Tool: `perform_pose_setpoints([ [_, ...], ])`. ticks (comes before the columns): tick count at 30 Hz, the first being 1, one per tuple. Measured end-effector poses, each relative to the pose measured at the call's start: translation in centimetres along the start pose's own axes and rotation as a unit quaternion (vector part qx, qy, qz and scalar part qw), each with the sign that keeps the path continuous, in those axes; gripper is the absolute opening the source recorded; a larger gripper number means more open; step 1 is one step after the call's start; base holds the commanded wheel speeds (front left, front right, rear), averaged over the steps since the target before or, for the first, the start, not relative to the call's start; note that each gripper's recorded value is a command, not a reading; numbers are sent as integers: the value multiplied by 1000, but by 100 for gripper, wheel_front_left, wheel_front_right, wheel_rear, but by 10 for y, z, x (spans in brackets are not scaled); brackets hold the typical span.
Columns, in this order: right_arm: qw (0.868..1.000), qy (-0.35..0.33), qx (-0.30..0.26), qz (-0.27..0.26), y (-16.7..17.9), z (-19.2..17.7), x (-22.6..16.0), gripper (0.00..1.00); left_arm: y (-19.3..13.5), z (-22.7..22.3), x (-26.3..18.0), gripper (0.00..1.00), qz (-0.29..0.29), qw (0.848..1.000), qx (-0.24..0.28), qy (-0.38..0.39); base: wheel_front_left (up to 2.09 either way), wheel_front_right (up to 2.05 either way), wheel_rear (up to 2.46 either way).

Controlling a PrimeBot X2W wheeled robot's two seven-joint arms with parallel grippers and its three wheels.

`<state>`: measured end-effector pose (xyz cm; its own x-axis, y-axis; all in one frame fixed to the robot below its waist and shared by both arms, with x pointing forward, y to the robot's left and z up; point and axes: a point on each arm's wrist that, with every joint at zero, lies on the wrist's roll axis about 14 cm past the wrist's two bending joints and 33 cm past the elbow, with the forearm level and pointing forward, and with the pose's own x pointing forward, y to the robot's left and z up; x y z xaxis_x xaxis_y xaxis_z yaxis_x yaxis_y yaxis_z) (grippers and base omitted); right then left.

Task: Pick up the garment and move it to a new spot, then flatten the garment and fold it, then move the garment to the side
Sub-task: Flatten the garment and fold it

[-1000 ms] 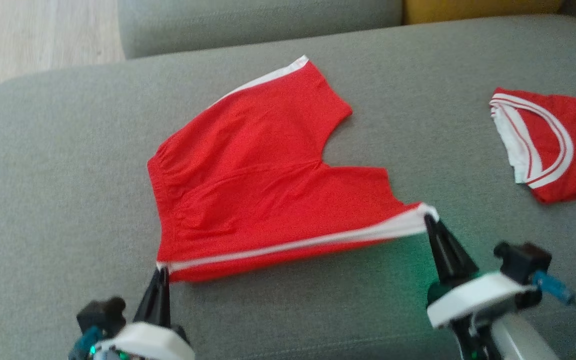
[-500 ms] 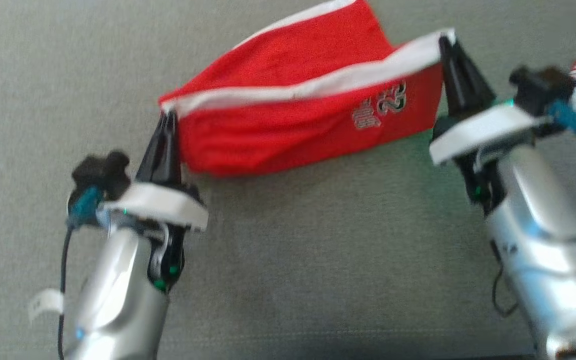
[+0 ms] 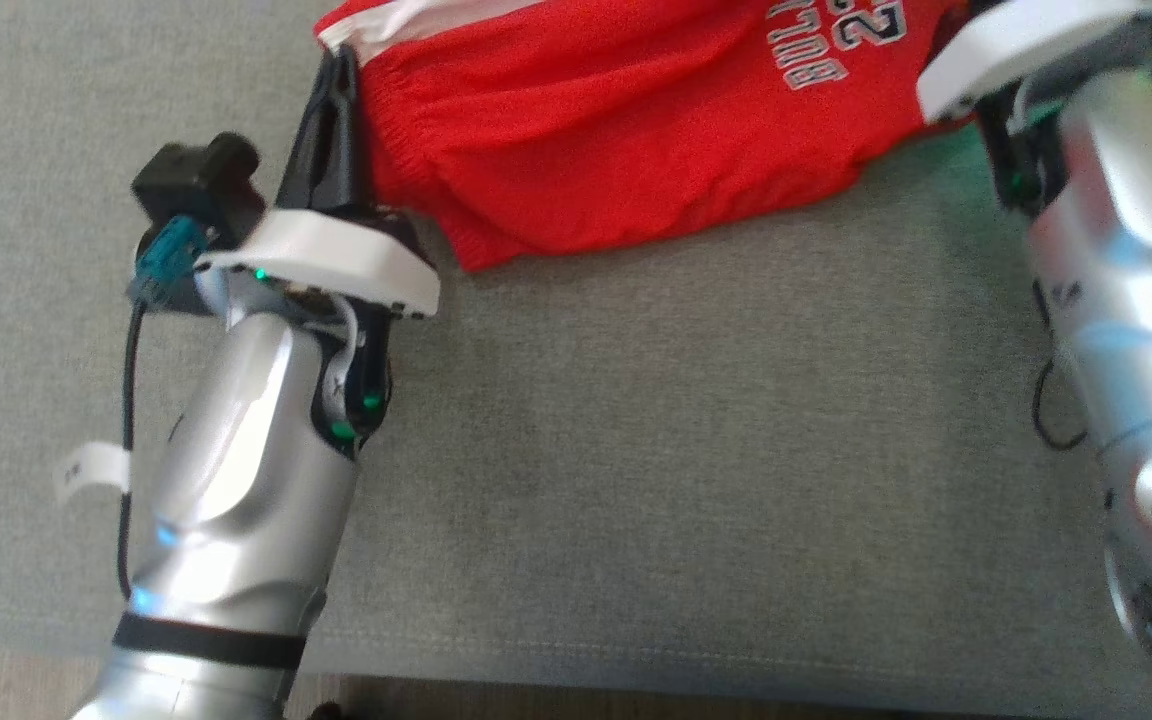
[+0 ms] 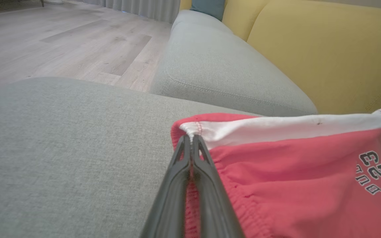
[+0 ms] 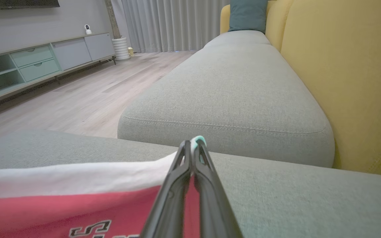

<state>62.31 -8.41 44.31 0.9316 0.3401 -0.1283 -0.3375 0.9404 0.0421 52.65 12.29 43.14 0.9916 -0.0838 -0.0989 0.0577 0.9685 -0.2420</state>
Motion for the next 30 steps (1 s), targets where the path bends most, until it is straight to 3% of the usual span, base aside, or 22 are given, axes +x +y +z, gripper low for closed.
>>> perform_pose_setpoints([
  [7,1000,8,-13,6,4,-7,32,0,7,-5,15,0,9,1000,5,7,0,0,0],
  [8,1000,13,-12,6,4,-12,34,48,7,-8,15,5,9,1000,6,10,0,0,0],
  [9,1000,18,-14,6,4,-17,34,100,7,-11,15,39,9,1000,8,15,0,0,0],
  [10,1000,23,-14,4,3,-21,34,100,9,-15,14,84,11,1000,8,21,0,0,0],
  [11,1000,24,-9,-1,1,-22,34,100,10,-19,14,100,15,1000,6,27,0,0,0],
  [19,1000,7,-13,-11,-7,-11,29,100,10,-28,5,100,27,999,5,36,0,0,0],
  [30,994,108,-20,-3,-8,-73,-18,100,4,-35,-20,100,26,999,5,46,0,0,0],
])
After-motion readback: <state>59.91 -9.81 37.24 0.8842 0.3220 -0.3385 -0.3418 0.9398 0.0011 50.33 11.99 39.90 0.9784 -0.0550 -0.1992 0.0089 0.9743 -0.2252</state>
